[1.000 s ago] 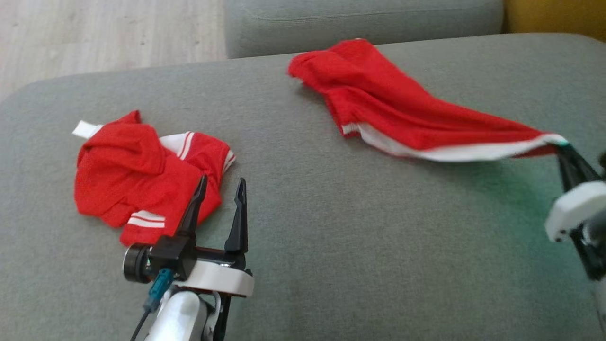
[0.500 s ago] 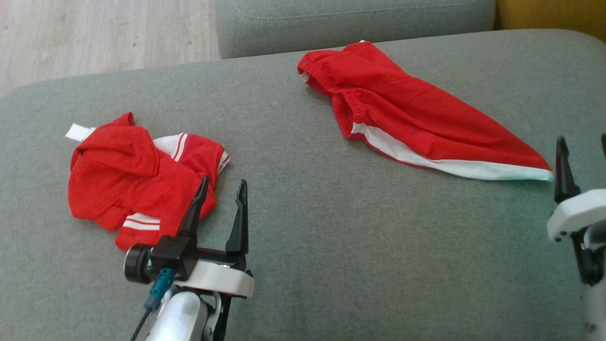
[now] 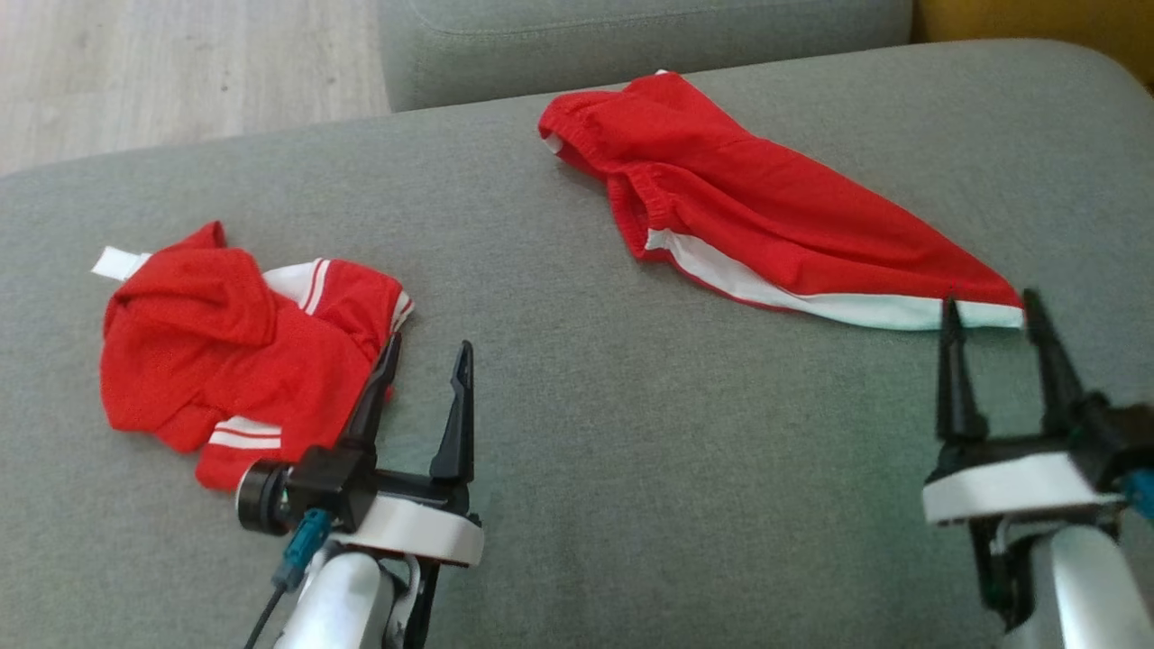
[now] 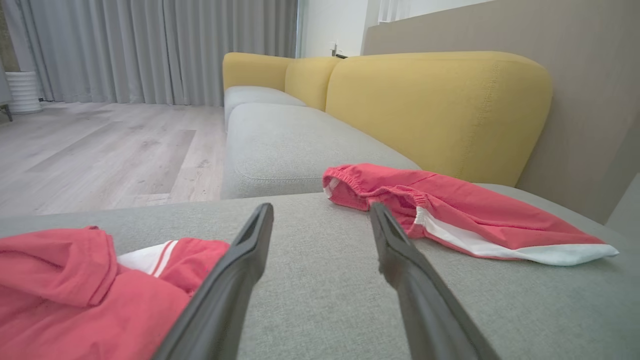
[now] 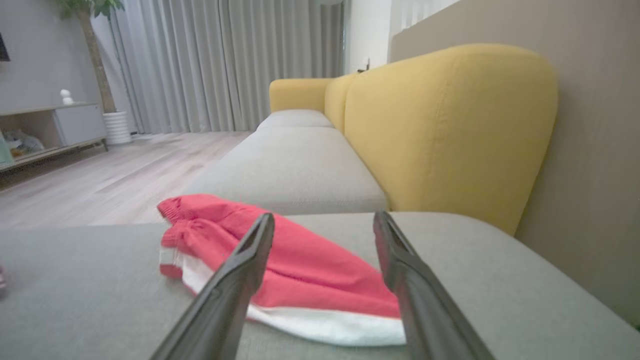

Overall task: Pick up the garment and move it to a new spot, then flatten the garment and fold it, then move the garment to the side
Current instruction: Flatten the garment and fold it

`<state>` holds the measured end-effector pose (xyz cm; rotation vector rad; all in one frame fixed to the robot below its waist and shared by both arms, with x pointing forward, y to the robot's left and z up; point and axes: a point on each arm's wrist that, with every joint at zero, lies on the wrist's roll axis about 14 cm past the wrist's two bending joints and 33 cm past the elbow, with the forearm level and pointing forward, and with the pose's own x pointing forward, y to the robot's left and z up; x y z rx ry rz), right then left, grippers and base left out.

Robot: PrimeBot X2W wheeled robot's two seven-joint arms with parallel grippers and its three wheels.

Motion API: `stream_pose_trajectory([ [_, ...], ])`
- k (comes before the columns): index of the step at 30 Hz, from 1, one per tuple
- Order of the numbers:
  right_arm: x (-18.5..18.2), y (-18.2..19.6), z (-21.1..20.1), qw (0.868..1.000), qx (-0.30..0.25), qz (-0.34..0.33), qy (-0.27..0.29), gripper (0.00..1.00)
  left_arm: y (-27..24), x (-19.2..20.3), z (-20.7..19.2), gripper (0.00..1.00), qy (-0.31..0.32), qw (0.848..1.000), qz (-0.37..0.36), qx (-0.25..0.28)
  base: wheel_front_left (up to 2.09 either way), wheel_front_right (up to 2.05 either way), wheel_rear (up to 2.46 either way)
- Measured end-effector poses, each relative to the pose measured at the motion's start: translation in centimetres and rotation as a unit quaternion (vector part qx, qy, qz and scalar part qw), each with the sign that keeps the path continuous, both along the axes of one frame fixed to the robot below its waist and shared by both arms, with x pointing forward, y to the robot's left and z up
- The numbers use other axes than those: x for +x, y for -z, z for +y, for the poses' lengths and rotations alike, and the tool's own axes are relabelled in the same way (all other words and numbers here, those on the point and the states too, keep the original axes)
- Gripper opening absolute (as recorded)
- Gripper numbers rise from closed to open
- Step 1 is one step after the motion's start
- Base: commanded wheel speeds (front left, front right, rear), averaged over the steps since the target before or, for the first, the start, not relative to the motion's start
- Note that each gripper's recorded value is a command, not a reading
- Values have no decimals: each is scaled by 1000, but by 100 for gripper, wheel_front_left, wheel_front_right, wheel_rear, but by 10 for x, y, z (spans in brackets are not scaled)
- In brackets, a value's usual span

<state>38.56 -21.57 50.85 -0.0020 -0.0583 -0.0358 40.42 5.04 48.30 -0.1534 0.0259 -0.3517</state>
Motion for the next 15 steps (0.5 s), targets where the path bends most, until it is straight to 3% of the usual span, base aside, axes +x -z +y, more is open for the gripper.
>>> stream_pose_trajectory([
  [8, -3, 17, 11, 999, 30, 16, -12, 100, 1, 9, -9, 100, 16, 1000, -2, 1, 0, 0, 0],
  [15, 22, 20, 52, 997, 23, 25, -76, 100, 5, 5, 2, 100, 2, 1000, 5, 5, 0, 0, 0],
])
